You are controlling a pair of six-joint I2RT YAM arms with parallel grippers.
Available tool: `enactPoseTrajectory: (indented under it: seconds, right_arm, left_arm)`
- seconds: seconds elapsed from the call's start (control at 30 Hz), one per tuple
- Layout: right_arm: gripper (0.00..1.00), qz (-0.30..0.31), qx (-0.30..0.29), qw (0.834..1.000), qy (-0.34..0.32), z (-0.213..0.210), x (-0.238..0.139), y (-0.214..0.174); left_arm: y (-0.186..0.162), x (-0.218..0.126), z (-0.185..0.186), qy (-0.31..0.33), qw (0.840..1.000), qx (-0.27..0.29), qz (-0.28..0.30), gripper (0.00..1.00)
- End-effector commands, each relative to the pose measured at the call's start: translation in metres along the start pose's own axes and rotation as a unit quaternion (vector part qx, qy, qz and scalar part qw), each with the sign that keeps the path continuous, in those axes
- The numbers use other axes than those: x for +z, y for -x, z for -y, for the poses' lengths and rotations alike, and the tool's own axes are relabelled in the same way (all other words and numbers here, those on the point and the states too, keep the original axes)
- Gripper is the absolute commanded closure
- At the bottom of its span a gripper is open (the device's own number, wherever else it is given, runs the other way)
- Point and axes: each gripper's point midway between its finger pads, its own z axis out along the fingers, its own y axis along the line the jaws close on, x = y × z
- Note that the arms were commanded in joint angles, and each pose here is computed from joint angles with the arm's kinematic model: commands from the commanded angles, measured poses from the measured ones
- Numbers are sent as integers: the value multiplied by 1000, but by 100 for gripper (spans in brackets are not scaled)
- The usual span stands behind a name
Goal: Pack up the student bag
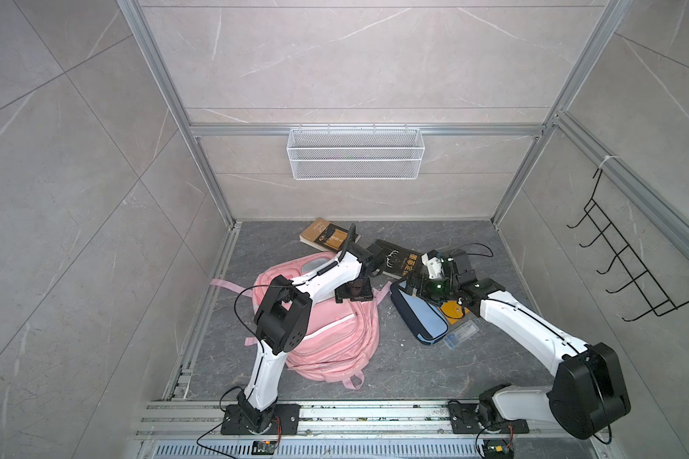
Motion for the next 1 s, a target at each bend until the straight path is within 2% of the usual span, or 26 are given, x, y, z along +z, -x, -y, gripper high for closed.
enactPoseTrajectory:
  seconds: [0.0,0.2,0.5,0.53,0.63,0.87,0.93,0.97]
  right_arm:
    - [2,4,-1,1000,-3,2,-8,-4]
    - [2,11,7,1000,-8,5,-10,-6]
    - [2,18,19,1000,-13,9,-8,-4]
    - [2,18,19,1000,-14,9,-8,-3]
    - [2,19,19,1000,-15,8,-7,-1]
    - [2,16,14,1000,-14,5,-3,5]
    - [2,12,9,1000,-12,2,-1,8]
    - [2,11,6,1000,-10,0,-1,10]
  left_arm:
    - [-10,13,-8,27,999,-10,-17,32]
    - [-14,6,-14,31,999,-7,-2,43]
    - [-19,20,-11,29,999,6,-17,55]
    - [-20,22,-10,24,1000,9,-18,58]
    - [-20,23,2,-10,1000,20,-22,78]
    - [-21,13,9,-46,999,24,-17,79]
    - [-21,8,13,-68,997,25,-10,97]
    - [-20,5,15,-82,996,26,-4,100]
